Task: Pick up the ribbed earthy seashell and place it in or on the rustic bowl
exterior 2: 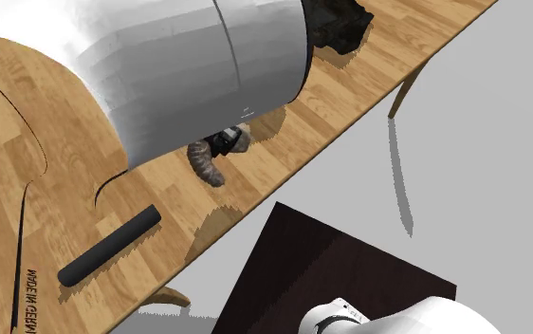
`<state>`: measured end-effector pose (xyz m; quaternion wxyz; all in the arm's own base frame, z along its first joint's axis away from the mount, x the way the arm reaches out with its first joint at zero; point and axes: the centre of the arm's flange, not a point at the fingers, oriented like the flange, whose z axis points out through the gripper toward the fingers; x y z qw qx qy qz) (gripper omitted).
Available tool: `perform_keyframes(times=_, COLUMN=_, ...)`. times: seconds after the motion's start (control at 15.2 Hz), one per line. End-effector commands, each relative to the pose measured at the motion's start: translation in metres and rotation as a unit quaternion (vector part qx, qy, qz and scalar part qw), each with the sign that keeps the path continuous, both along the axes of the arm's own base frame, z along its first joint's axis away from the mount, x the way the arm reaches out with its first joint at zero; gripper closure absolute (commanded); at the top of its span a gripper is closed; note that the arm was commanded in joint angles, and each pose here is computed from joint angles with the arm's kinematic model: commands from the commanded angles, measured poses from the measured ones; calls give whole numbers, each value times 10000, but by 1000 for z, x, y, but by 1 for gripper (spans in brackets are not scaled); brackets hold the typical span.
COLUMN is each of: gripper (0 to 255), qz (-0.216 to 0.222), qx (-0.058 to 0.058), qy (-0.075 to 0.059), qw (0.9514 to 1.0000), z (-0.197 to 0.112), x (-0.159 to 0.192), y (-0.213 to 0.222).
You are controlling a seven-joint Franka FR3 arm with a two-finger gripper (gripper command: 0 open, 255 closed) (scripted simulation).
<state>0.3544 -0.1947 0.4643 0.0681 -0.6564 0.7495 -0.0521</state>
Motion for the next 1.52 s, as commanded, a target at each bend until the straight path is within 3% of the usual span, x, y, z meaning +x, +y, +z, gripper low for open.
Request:
perform_keyframes(times=0.0, gripper=255, qz=0, qx=-1, qy=-1, qw=10000, z=13, x=0, y=0)
perform_keyframes(times=0.79, gripper=255, qz=0, qx=-1, qy=-1, qw=10000, z=74, x=0, y=0)
perform_keyframes(times=1.45, gripper=255, qz=0, qx=-1, qy=-1, qw=10000, z=84, x=38, y=-126)
